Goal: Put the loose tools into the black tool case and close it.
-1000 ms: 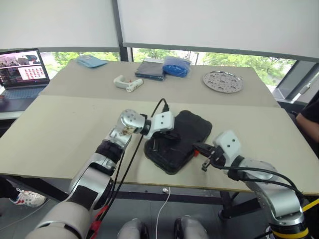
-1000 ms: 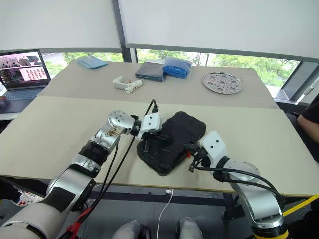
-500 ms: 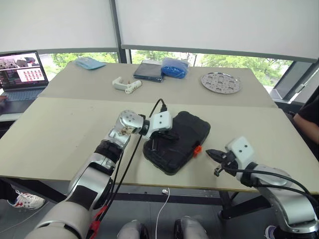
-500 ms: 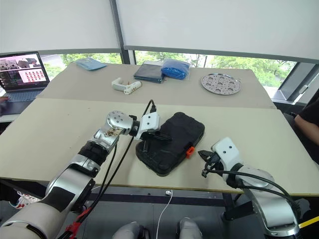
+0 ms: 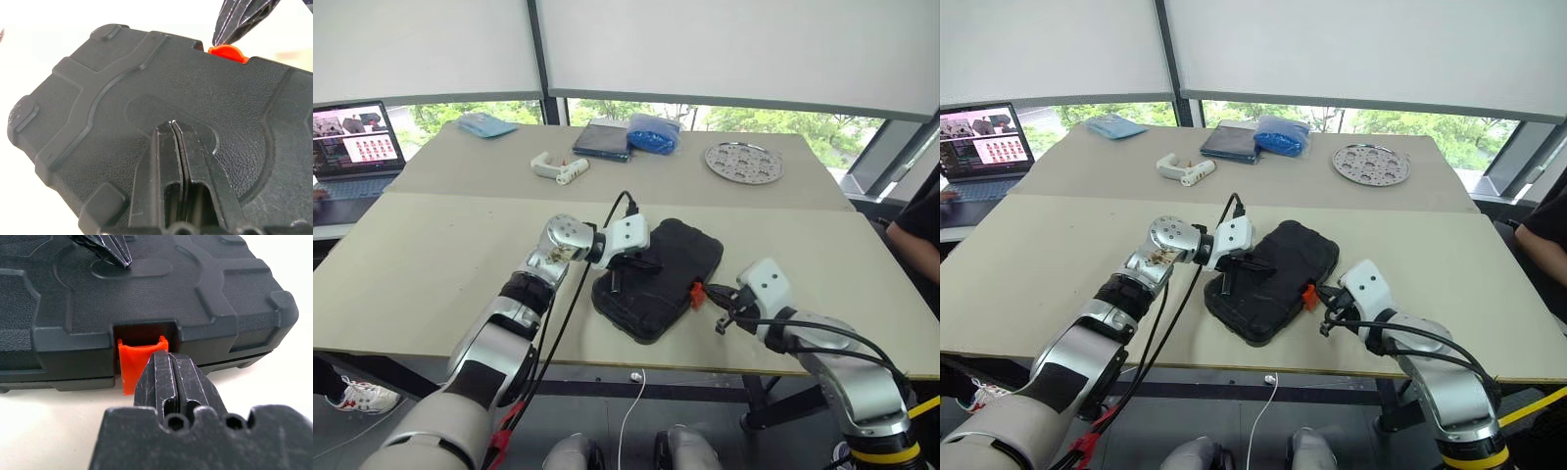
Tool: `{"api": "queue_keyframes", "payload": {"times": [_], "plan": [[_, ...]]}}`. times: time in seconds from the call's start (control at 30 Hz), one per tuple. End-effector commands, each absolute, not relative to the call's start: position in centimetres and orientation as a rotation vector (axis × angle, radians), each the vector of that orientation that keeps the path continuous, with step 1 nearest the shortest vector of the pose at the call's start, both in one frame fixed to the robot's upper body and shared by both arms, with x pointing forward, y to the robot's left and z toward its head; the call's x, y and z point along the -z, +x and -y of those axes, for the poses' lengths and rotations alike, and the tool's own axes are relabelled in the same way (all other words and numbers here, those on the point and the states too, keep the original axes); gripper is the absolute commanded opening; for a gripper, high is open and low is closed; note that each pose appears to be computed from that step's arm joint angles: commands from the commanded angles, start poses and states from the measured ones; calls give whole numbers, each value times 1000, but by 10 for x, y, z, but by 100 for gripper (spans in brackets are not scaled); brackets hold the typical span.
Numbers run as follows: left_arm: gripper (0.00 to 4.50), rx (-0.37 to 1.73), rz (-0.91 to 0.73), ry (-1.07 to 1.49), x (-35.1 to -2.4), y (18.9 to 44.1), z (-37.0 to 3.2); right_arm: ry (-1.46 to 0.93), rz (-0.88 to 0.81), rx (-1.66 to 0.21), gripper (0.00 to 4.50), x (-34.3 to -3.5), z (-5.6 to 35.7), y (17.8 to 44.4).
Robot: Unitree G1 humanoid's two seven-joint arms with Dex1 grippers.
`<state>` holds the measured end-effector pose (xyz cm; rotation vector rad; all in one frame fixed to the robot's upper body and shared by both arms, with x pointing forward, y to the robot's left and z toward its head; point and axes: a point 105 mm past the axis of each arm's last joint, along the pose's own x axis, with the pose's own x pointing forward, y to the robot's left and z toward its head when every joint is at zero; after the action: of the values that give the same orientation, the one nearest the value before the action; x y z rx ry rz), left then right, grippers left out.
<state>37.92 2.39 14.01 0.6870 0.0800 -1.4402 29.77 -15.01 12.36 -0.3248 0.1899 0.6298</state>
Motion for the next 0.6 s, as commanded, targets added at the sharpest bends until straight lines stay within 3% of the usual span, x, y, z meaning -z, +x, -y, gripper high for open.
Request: {"api": "queue_keyframes", "payload": {"times": [0.03, 0.33, 0.6], "plan": [[7, 1428, -237, 719, -106, 379, -39, -337, -169, -686, 0, -124, 135, 295], [7, 1390, -252, 697, -106, 383, -53, -392, -176, -598, 0, -134, 173, 285], [7, 1392, -248, 693, -104, 381, -51, -344, -81, -660, 0, -162, 156, 285]]}}
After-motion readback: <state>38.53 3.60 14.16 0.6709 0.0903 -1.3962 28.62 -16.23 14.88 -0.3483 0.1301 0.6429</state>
